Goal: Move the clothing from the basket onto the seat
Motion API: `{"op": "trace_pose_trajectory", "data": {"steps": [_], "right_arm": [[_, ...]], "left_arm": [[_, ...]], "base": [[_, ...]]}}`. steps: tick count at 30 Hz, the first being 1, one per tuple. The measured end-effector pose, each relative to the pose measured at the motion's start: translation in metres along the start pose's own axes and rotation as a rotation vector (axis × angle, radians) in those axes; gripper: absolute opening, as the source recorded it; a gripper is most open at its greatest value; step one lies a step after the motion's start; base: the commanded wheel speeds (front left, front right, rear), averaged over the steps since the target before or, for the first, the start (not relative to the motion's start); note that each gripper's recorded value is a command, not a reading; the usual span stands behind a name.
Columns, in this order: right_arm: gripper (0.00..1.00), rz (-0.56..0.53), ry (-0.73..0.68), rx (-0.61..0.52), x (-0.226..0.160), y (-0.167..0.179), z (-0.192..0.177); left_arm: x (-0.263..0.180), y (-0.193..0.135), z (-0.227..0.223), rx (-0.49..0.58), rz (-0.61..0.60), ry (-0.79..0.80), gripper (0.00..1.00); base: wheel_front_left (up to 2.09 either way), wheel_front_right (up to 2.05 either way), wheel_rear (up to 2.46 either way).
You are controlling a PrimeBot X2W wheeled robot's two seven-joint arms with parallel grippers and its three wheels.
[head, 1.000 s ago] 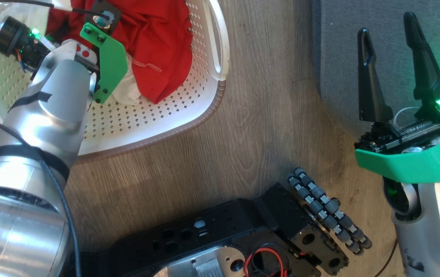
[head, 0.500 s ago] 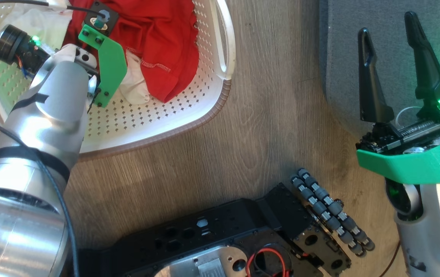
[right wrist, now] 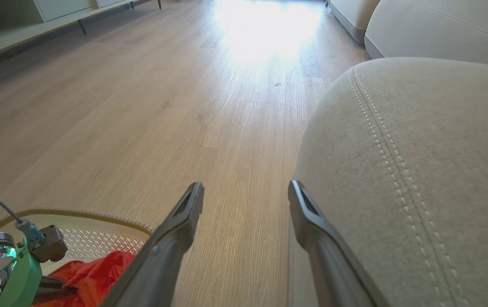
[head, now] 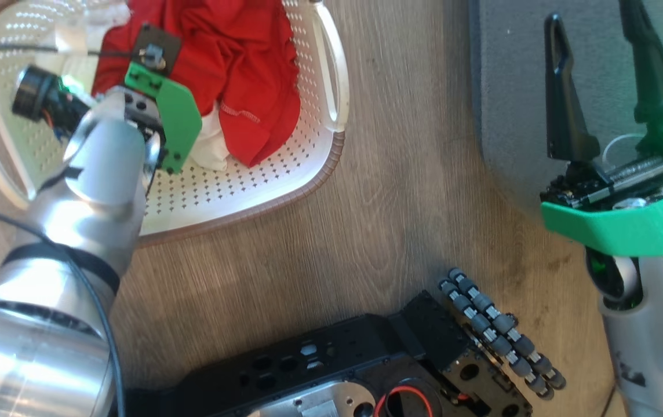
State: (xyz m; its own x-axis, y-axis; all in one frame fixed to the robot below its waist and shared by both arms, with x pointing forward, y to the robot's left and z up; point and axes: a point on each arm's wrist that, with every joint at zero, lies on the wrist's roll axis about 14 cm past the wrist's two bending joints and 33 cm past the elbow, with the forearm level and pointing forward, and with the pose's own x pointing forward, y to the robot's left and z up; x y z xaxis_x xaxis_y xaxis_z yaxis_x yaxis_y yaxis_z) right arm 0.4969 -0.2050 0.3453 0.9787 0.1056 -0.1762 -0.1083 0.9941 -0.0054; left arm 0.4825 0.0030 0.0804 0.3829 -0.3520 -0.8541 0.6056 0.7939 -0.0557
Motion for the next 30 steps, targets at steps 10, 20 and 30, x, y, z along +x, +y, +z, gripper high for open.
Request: {"op": "trace_pose_trajectory", "data": {"steps": [10,20,30], "right_arm": [[1.00,0.033,-0.099,0.030,0.000,0.010,0.042],[1.00,0.073,-0.194,0.036,-0.019,0.024,0.093],[1.00,0.085,-0.280,0.049,-0.050,0.034,0.138]], "left_arm": [[-0.042,0.015,0.055,-0.105,0.061,-0.226,0.00],[-0.117,0.019,0.104,-0.175,0.082,-0.429,0.00],[-0.208,0.021,0.142,-0.241,0.145,-0.662,0.00]], "base": [[0.00,0.00,0.00],[0.00,0.00,0.00],[0.00,0.00,0.00]]}}
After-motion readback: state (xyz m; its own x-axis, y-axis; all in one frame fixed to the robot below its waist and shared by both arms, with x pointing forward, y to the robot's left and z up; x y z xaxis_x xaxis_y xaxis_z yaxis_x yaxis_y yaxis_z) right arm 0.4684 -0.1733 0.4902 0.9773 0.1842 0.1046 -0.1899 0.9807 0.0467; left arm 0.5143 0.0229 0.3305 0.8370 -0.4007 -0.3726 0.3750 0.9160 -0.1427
